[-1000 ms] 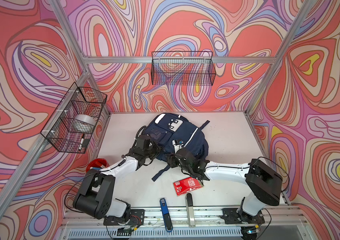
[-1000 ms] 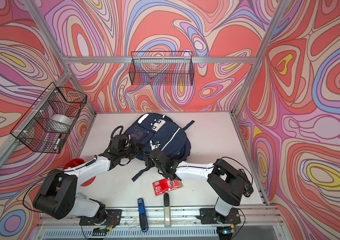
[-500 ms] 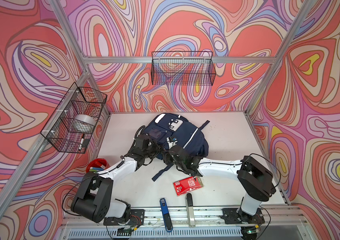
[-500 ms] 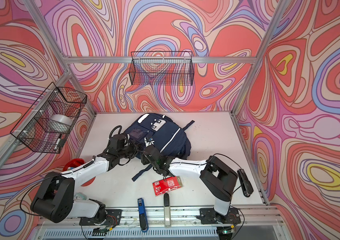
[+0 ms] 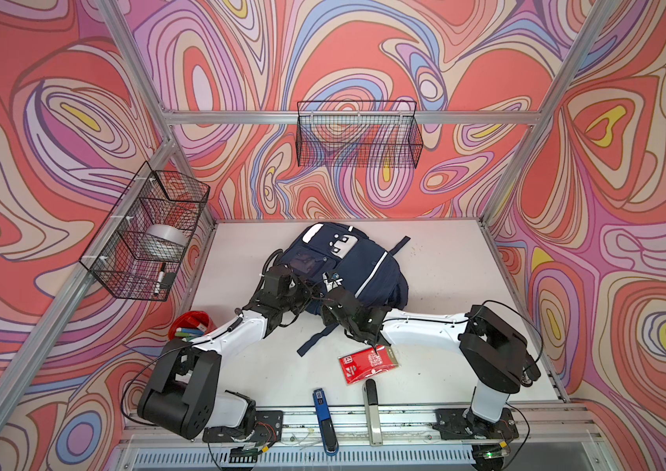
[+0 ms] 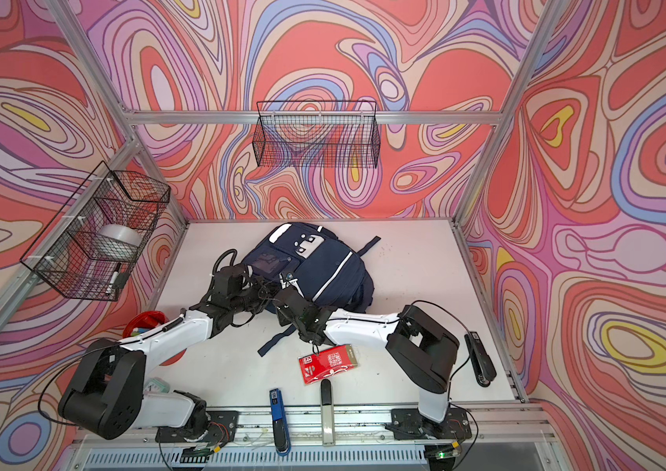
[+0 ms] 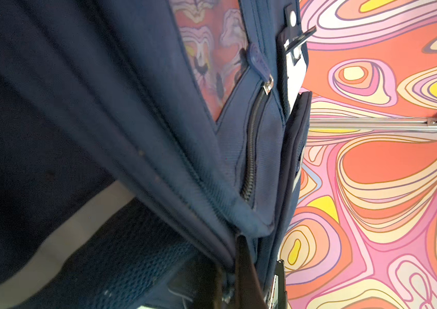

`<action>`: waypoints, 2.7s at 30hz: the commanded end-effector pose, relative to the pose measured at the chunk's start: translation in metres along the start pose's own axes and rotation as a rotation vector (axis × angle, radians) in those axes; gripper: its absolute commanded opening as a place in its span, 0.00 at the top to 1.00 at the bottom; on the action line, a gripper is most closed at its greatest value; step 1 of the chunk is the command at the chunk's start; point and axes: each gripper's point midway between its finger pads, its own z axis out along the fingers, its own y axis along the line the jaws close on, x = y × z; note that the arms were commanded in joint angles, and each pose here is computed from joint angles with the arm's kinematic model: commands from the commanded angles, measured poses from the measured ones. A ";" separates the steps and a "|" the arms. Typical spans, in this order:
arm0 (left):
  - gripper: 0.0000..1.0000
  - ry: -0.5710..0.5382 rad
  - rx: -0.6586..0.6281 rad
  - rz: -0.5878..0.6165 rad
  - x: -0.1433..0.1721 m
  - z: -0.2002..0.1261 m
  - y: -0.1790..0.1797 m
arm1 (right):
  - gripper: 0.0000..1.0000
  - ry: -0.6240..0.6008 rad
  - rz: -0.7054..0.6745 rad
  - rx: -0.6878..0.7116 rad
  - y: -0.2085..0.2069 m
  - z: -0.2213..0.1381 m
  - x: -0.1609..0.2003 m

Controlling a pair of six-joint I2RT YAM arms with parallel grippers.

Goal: Pack books, pencil case, and school supplies into a backpack
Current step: Zip the student bag at the center of the table.

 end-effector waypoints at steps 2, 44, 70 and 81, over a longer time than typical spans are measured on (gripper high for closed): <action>1.00 0.032 0.141 0.047 0.007 -0.020 -0.044 | 1.00 0.034 -0.010 0.090 -0.023 0.004 0.010; 1.00 0.065 0.178 -0.009 0.012 -0.017 -0.046 | 0.54 -0.044 0.064 0.060 -0.007 0.026 0.002; 1.00 -0.037 0.085 -0.011 -0.008 -0.023 -0.016 | 1.00 0.129 0.070 0.021 -0.031 -0.022 0.041; 1.00 -0.079 0.051 -0.022 -0.028 -0.027 -0.001 | 1.00 0.223 0.091 0.039 -0.069 -0.058 0.064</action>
